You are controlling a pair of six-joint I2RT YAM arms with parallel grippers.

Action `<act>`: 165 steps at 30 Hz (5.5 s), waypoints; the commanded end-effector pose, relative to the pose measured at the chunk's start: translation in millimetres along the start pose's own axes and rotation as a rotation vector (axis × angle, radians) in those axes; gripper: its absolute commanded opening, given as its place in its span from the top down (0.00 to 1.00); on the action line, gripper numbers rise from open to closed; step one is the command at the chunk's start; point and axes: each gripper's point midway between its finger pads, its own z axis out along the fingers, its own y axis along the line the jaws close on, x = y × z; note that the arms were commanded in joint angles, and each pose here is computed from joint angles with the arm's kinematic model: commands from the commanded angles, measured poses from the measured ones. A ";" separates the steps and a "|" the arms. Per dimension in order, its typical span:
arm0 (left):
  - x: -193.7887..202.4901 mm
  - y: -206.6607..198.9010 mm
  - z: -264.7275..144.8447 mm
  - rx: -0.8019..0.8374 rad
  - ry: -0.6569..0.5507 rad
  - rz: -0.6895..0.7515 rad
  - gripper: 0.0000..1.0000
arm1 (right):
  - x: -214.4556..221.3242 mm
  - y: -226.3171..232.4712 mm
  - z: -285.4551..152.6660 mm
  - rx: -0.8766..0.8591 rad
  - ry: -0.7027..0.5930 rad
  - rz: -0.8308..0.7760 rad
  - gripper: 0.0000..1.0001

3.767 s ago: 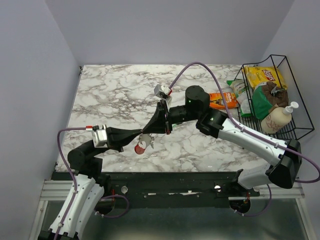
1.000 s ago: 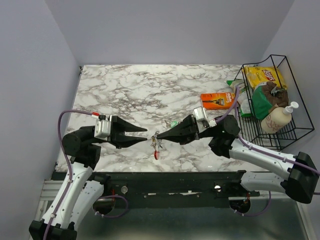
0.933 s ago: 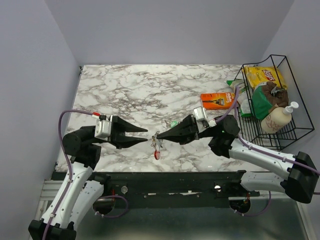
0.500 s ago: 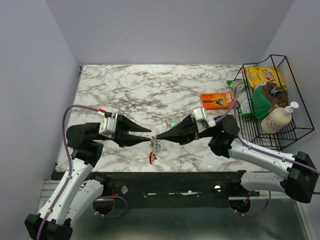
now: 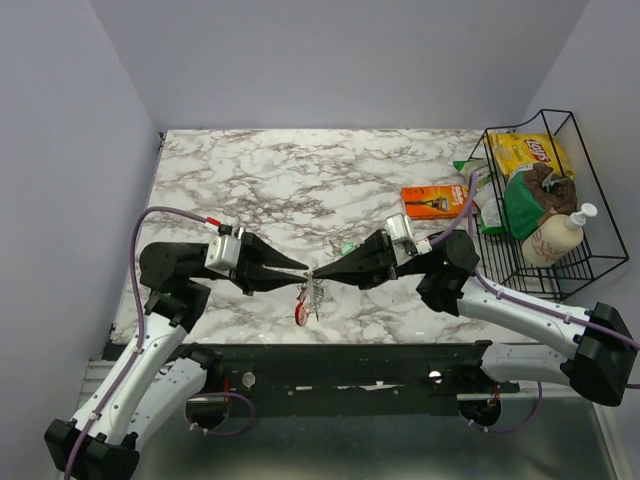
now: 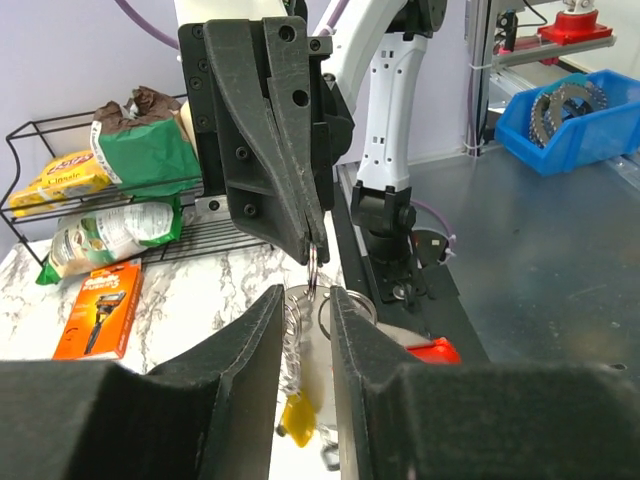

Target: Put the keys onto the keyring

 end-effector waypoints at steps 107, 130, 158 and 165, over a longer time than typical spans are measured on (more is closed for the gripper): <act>4.3 61.2 -34.6 -0.435 0.467 0.130 0.49 | 48.0 -61.8 9.1 0.200 0.333 -0.032 0.99; -65.3 6.9 11.0 -0.126 0.005 0.233 0.44 | -57.5 -12.6 -3.4 0.140 -0.148 -0.307 0.99; -57.8 5.3 27.6 0.036 -0.053 0.128 0.62 | -65.2 -7.7 0.0 0.111 -0.212 -0.262 0.99; -56.5 5.8 28.5 0.046 -0.054 0.123 0.68 | -59.8 -10.1 2.6 0.105 -0.199 -0.256 0.99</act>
